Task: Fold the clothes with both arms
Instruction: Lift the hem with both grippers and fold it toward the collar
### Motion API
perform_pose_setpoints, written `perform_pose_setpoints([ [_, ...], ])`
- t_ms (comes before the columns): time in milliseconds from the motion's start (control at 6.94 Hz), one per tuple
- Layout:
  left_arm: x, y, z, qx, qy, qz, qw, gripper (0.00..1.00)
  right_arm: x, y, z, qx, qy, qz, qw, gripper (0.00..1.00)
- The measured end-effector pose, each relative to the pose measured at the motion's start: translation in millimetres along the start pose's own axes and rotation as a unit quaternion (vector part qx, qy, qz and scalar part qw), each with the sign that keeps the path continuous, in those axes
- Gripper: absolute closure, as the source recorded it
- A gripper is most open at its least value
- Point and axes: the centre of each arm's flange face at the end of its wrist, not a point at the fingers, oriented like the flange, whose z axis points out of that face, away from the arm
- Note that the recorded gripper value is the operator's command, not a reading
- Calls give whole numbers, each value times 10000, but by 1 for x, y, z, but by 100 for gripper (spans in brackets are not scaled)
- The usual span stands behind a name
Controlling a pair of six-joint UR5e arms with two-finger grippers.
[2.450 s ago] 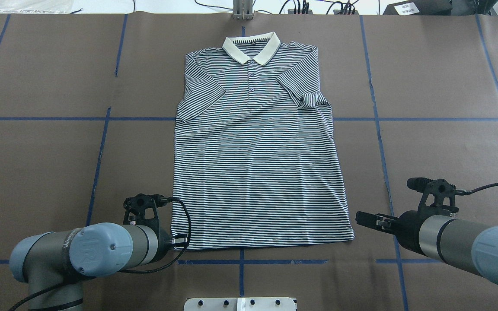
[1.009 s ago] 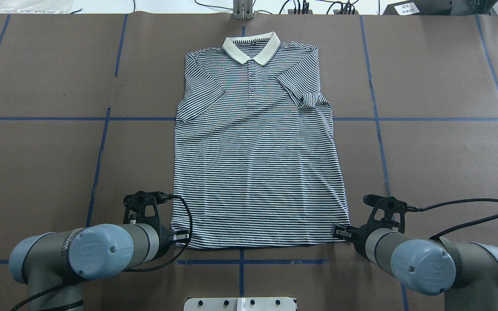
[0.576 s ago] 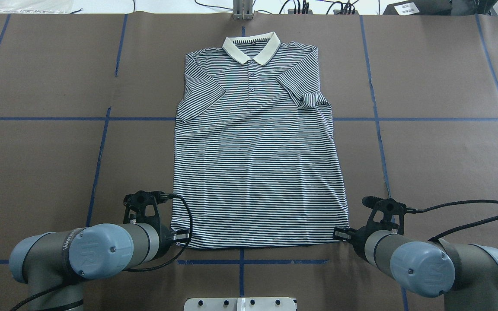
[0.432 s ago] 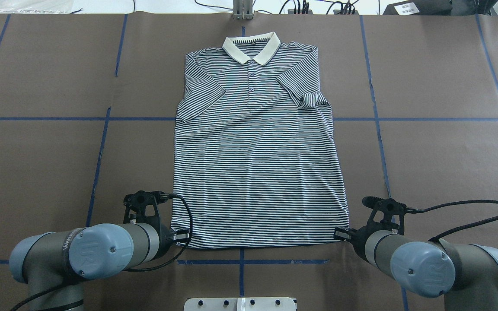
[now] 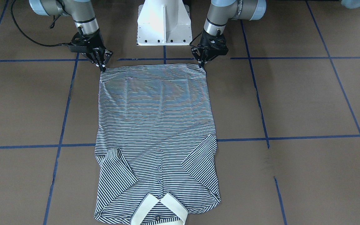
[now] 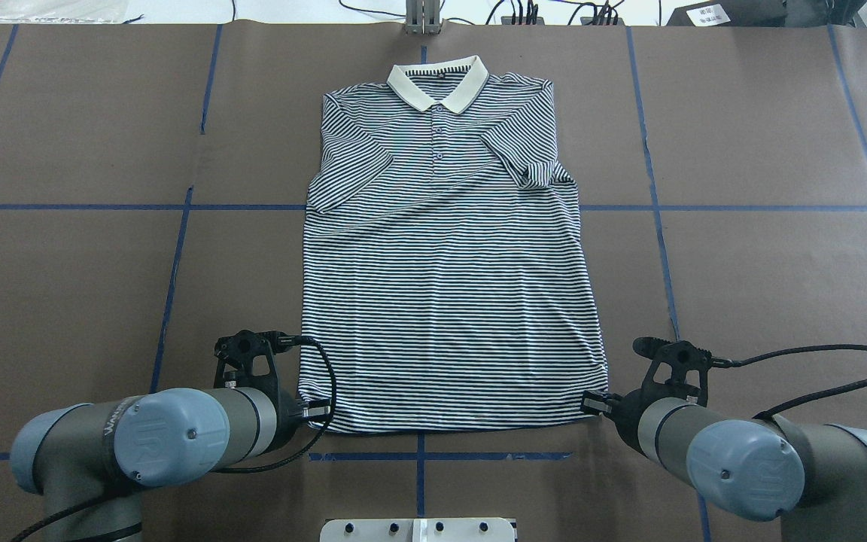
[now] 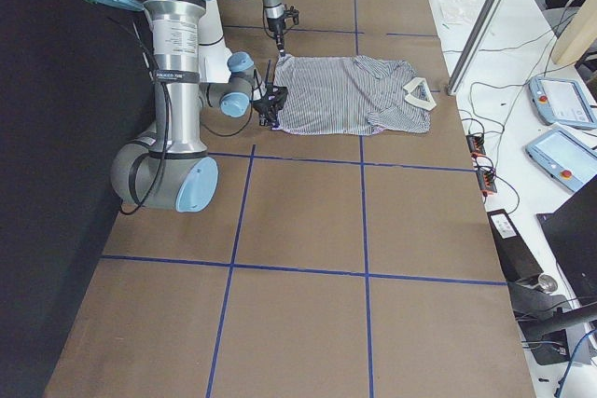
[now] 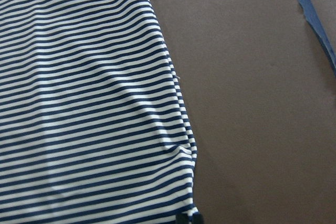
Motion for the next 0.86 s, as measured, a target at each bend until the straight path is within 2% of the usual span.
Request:
perform_pose_setpoints([
  [288,15,2,-84,-231,-30,78,9997,100,-10,-12,-72,-129,43,6,9999,100],
  [576,16,5,-189,-559,64,71,9984,100,-17,-27,-179,-519,67,46,9986,100],
  [721,18,2,-219,-651,119,49,9978,100,-17,-34,-212,-662,78,91,9977,100],
  [865,24,-4,-227,-637,138,122,9978,100,-25,-38,-221,-694,100,125,9975,100],
])
